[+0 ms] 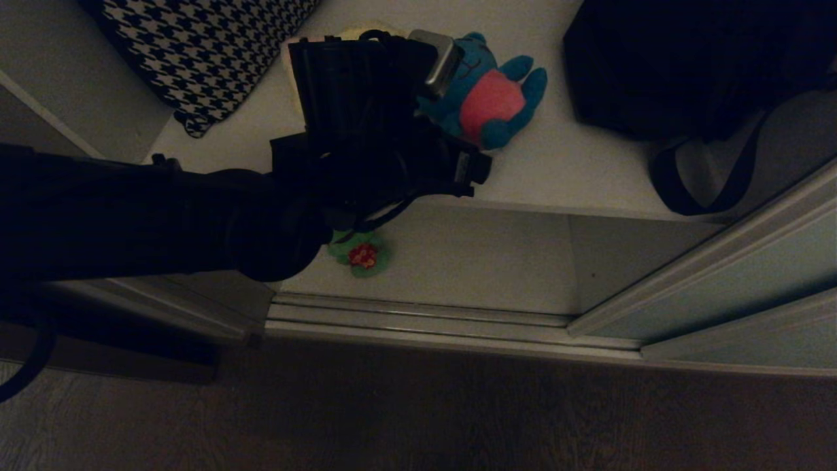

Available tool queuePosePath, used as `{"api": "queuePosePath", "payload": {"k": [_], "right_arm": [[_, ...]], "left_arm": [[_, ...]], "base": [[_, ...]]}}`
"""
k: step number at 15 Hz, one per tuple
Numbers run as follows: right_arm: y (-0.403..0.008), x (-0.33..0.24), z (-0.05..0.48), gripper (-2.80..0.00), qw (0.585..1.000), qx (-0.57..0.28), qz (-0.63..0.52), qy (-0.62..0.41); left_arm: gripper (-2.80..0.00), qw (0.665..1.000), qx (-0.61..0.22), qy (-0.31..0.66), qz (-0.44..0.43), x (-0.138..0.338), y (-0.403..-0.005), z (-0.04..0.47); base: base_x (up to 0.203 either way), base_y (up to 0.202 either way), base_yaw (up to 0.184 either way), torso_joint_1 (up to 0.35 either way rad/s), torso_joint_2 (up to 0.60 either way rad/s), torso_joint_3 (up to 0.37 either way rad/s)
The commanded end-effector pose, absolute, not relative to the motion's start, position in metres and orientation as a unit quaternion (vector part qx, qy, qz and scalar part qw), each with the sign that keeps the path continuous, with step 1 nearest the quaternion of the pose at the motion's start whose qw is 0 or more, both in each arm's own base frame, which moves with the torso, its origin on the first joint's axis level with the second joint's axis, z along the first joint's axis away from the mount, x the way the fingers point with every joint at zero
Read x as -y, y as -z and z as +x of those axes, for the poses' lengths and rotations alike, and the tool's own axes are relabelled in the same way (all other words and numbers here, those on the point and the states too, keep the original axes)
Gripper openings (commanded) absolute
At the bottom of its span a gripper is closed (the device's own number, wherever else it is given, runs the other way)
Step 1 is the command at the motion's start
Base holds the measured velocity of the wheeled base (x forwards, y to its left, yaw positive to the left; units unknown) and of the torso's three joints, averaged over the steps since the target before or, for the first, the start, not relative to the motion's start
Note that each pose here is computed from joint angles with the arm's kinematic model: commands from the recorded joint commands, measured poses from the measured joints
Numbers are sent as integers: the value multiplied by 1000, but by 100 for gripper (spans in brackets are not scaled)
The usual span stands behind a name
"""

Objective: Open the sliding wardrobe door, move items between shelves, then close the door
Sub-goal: Place the blue doll on the lower shelf

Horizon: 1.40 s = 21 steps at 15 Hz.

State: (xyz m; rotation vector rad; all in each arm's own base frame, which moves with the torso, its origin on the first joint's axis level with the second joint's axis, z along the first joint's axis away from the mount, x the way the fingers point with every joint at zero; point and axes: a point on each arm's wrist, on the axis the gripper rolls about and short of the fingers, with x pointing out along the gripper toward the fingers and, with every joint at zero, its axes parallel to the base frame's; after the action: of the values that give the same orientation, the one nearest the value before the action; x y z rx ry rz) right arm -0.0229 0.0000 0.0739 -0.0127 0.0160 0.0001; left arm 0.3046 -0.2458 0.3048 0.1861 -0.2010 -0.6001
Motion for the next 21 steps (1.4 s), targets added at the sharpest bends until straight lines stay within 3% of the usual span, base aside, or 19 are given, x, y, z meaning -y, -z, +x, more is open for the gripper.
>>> {"api": "queuePosePath", "payload": {"k": [1,6,7,15,21], "right_arm": [[-74,0,-23,-280,1000,-8,-7,0],[-74,0,-23,-280,1000,-8,-6,0],[-74,0,-23,-280,1000,-8,-6,0],[-74,0,-23,-280,1000,-8,-7,0],[-74,0,-23,-280,1000,-8,-6,0]], "left_arm": [[0,945,109,292,98,245,-300,305],[0,948,113,281,95,246,-292,316],[-280,949,116,277,95,245,-290,320],[-280,951,150,257,81,238,-296,336],[-280,956,158,242,40,231,-318,320]], "base": [[0,0,0,0,0,0],[0,0,0,0,0,0],[0,0,0,0,0,0],[0,0,0,0,0,0],[0,0,0,0,0,0]]}}
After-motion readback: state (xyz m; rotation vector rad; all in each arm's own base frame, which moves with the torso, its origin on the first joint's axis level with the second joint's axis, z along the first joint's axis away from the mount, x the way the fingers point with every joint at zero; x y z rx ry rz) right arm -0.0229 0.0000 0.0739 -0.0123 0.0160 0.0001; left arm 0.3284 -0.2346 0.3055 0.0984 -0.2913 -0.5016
